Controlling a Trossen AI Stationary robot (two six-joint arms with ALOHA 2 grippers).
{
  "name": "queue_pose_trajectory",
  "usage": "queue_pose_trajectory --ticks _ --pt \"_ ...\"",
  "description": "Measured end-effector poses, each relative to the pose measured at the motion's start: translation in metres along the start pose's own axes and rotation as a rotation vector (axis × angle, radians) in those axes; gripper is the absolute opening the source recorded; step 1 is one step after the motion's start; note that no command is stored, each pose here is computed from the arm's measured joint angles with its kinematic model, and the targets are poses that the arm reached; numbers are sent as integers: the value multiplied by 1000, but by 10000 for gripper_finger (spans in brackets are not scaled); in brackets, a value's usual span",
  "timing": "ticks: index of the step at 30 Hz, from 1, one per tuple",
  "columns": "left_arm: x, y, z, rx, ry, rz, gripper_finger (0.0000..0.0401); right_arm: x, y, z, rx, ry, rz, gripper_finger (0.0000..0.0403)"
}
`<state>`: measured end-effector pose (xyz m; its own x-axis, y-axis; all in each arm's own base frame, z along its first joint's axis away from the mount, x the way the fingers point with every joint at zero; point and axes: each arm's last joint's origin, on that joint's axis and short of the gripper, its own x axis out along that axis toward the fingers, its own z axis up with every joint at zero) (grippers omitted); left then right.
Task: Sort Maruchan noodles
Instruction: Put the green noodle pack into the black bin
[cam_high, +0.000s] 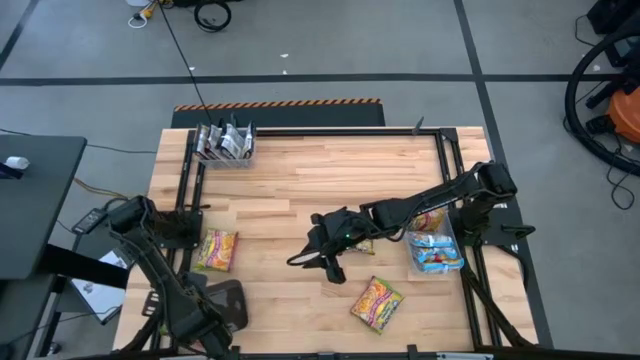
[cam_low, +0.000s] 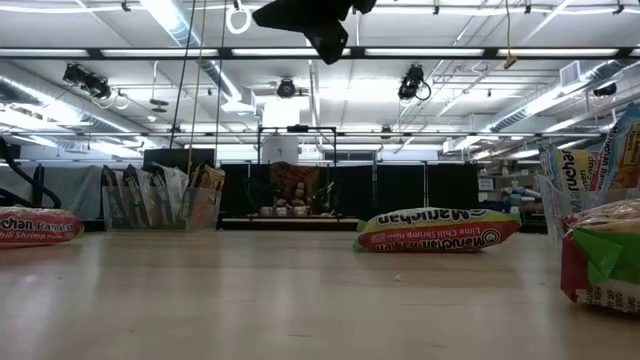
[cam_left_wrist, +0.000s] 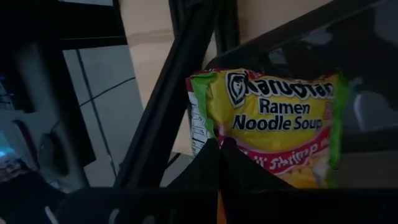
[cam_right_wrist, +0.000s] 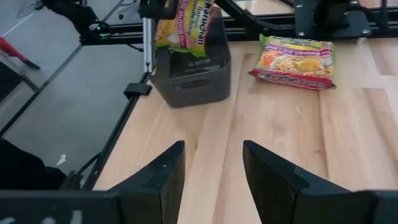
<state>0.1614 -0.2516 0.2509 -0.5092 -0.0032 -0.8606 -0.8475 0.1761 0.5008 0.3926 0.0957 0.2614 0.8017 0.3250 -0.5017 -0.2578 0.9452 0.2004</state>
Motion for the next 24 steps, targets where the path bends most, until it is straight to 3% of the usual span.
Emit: queue_pose_trajectory --ticks 11,19,24 --pt "-6 -3 8 -14 -26 -49 4 0 7 0 41 2 34 168" --pt "-24 -7 18 58 26 -97 4 0 9 0 116 2 42 168" --pt "-26 0 11 67 22 -117 4 0 9 0 129 1 42 168"
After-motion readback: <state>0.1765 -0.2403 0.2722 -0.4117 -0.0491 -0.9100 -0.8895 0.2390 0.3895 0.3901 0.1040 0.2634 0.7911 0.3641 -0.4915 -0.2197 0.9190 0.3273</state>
